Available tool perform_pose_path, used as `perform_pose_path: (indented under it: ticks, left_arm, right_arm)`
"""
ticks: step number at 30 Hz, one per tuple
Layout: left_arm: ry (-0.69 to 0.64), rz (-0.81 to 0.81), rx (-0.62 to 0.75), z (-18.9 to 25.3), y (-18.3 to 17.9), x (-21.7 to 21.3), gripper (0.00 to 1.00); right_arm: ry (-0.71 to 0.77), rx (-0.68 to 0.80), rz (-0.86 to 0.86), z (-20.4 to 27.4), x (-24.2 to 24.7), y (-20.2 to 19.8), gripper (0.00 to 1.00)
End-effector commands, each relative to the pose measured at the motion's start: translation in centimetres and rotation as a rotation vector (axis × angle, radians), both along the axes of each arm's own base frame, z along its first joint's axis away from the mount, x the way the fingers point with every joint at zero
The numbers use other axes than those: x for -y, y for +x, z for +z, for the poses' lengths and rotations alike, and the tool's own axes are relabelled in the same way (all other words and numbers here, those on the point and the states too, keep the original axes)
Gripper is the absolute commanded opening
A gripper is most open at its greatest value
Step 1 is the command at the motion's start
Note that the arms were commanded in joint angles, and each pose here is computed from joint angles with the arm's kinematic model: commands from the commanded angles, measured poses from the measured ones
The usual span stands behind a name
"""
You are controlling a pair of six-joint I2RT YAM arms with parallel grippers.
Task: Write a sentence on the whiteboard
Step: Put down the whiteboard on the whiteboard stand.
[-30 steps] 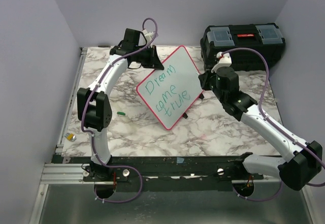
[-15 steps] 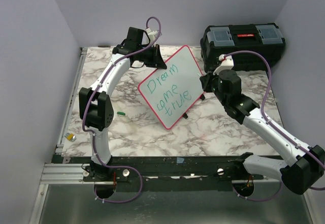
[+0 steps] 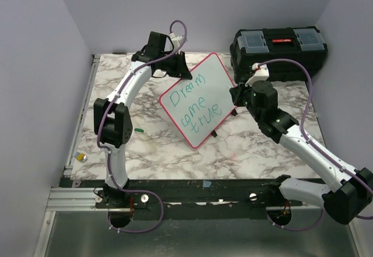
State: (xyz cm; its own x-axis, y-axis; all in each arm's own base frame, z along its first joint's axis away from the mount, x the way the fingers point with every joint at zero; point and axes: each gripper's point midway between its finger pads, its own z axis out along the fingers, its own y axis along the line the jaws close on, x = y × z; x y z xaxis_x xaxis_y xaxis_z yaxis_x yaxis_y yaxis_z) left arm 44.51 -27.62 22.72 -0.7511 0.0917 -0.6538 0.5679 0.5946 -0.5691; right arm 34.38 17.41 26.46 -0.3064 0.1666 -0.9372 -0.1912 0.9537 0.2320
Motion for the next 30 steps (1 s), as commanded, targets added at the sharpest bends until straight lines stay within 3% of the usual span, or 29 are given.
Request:
perform_pose_path:
  ticks: [1, 12, 30]
  left_arm:
    - [0.083, -0.064, -0.088, -4.9, -1.9, 1.3, 0.16]
    - [0.081, -0.065, -0.064, -4.5, -1.5, 1.4, 0.26]
    - [0.037, -0.03, -0.016, -0.7, -1.3, 1.6, 0.57]
  right_arm:
    - [0.021, 0.002, 0.016, 0.0, -0.3, -0.4, 0.01]
    - [0.019, -0.012, 0.014, -0.7, -0.4, -0.4, 0.01]
    - [0.015, -0.02, 0.014, -1.1, -0.5, -0.1, 0.01]
